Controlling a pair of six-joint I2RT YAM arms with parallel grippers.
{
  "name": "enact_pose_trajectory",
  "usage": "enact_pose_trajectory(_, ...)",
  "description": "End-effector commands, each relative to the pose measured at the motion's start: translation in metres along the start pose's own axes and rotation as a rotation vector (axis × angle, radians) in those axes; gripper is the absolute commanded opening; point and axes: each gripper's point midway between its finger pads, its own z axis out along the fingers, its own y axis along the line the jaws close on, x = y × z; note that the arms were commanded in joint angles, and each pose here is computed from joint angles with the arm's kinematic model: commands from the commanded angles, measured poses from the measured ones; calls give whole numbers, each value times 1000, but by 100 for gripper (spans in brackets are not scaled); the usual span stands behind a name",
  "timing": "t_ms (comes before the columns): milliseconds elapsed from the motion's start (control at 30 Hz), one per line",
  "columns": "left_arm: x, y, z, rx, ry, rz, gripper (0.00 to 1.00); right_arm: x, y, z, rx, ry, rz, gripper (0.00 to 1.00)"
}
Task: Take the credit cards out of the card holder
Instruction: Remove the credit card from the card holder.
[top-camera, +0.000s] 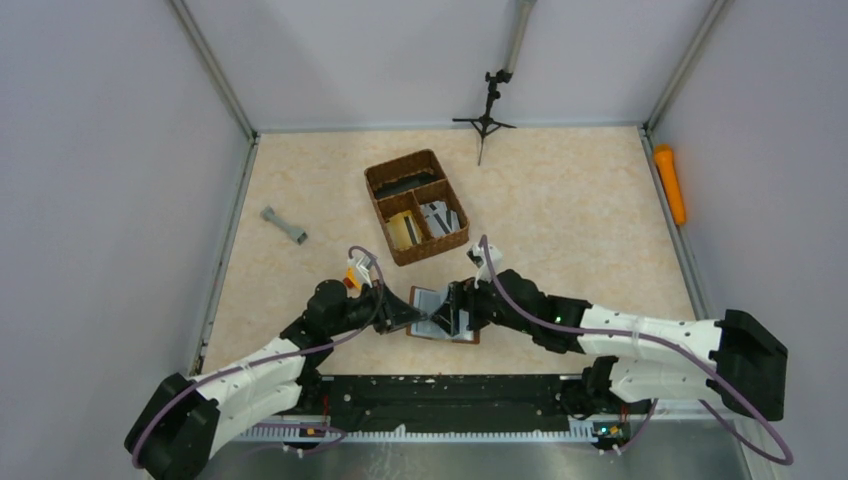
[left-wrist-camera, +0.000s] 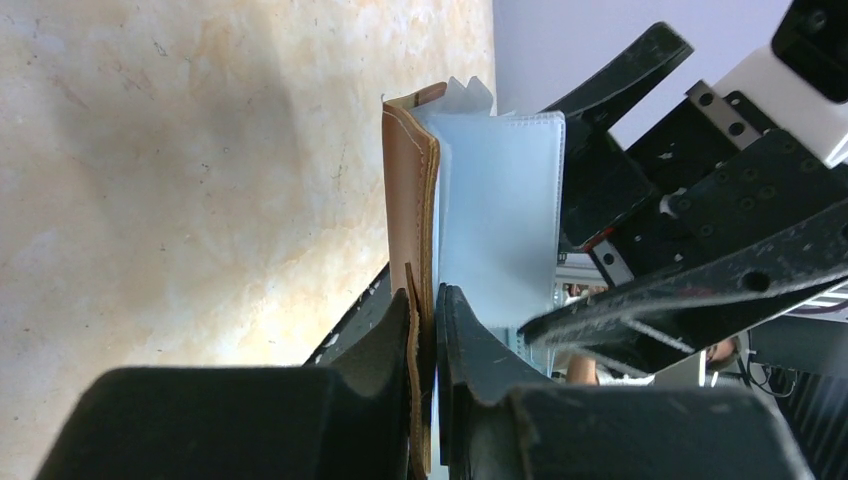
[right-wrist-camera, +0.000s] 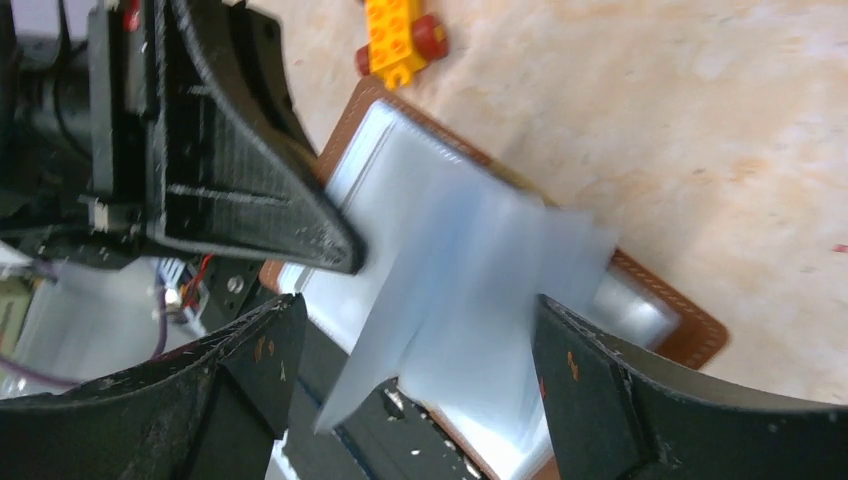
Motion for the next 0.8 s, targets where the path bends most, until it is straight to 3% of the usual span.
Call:
enact_pose_trajectory(0,-7,-24,1,83,-24,55,4,-30,-20,-16,179,-100,6,83)
enact_pose_trajectory(167,-10,-22,-1,70,-44,63,5,-38,-1,-30,84,-119,4,80)
enact_pose_trajectory(567,-6,-27,-2,88,-28,44,5,-25,47,-11,-10,-45,-97,78)
enact_pose_trajectory(767,-7,-24,-3,73,-36,42,5,-35,14,-26,168,-92,-72,78)
